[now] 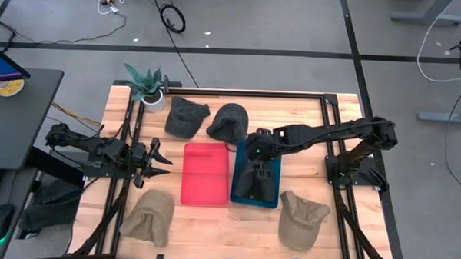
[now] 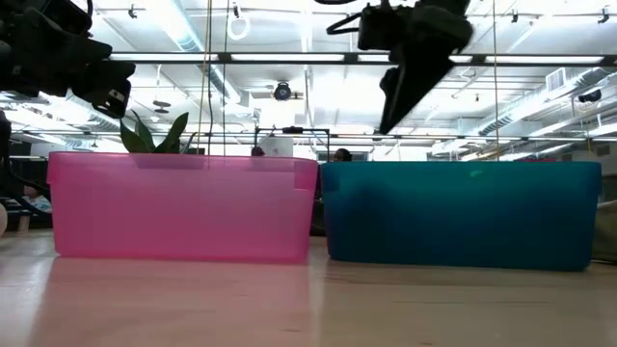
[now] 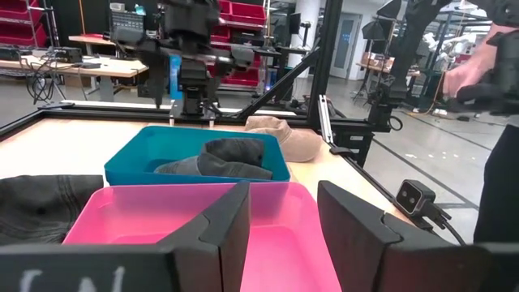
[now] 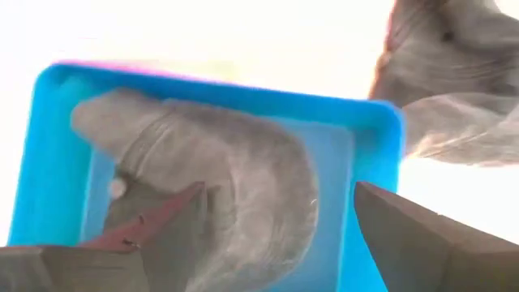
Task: Pick & Place hat
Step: Put the right black cap into the blue bin
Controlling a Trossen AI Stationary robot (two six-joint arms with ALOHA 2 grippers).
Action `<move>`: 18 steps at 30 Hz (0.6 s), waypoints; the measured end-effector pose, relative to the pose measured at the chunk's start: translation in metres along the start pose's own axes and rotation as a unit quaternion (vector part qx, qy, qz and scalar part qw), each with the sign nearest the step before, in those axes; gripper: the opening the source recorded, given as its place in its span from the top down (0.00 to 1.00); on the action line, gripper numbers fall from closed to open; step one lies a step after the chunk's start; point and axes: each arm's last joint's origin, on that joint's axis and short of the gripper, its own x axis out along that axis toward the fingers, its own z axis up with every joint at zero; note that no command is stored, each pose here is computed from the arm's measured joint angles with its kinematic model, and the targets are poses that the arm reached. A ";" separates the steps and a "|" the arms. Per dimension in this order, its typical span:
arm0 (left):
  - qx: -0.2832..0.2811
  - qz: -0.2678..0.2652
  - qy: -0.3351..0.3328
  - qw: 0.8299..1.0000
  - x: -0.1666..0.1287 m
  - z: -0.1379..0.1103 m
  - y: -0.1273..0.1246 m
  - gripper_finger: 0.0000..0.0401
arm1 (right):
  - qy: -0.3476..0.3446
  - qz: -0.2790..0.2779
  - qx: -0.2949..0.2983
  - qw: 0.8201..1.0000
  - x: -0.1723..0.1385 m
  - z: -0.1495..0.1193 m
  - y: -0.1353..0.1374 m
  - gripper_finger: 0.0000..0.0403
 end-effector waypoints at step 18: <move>0.000 0.000 0.000 1.000 0.000 0.000 0.000 0.63 | -0.066 -0.073 0.094 0.991 0.006 0.043 -0.086 0.22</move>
